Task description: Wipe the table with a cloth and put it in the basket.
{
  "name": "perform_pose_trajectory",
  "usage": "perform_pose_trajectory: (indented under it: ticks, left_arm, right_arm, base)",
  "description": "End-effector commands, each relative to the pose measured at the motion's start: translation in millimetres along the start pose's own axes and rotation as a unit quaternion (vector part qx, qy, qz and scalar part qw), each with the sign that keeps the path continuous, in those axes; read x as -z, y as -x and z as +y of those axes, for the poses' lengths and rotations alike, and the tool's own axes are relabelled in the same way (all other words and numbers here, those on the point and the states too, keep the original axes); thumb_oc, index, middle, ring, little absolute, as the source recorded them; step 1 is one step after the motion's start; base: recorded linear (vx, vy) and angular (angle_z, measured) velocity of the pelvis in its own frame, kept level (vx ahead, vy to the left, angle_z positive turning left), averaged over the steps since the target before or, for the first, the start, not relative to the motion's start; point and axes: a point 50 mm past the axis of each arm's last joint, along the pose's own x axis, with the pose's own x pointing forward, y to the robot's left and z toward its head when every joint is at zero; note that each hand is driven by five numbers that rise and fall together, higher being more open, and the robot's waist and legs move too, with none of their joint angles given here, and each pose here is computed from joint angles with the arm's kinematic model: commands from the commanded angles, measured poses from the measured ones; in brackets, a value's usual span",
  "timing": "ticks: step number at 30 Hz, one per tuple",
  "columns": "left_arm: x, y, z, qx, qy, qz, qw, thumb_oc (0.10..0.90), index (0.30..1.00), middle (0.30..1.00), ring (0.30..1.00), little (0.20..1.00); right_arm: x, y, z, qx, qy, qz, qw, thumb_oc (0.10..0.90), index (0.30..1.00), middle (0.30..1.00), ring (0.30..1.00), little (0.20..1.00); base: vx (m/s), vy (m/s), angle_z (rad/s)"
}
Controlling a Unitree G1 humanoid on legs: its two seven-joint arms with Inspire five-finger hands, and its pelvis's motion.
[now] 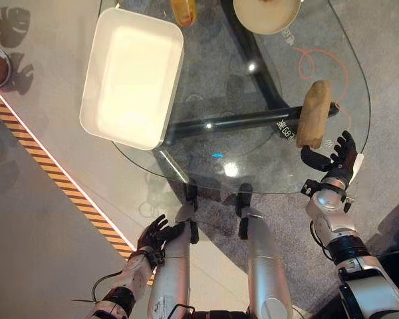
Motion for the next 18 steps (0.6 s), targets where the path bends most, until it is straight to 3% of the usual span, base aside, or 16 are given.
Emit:
perform_pose_trajectory:
  ticks: [1,9,18]
  left_arm:
    - [26,8,0,-0.014,0.002,0.037,0.999,0.800,0.900,0.900,0.900,0.900]
    - [21,5,-14,-0.007,0.005,0.030,1.000,0.800,0.900,0.900,0.900,0.900]
    - [21,4,-20,0.002,0.007,0.029,1.000,0.800,0.900,0.900,0.900,0.900]
  right_arm:
    - [-53,-6,-5,0.041,-0.017,-0.107,0.993,0.800,0.900,0.900,0.900,0.900]
    - [-98,2,23,0.034,-0.044,-0.140,0.989,0.800,0.900,0.900,0.900,0.900]
    - [-117,11,33,0.032,-0.065,-0.167,0.983,0.800,0.900,0.900,0.900,0.900]
  base:
    - [0.00,0.000,0.00]
    - [0.01,0.033,0.01]
    - [0.01,0.023,0.02]
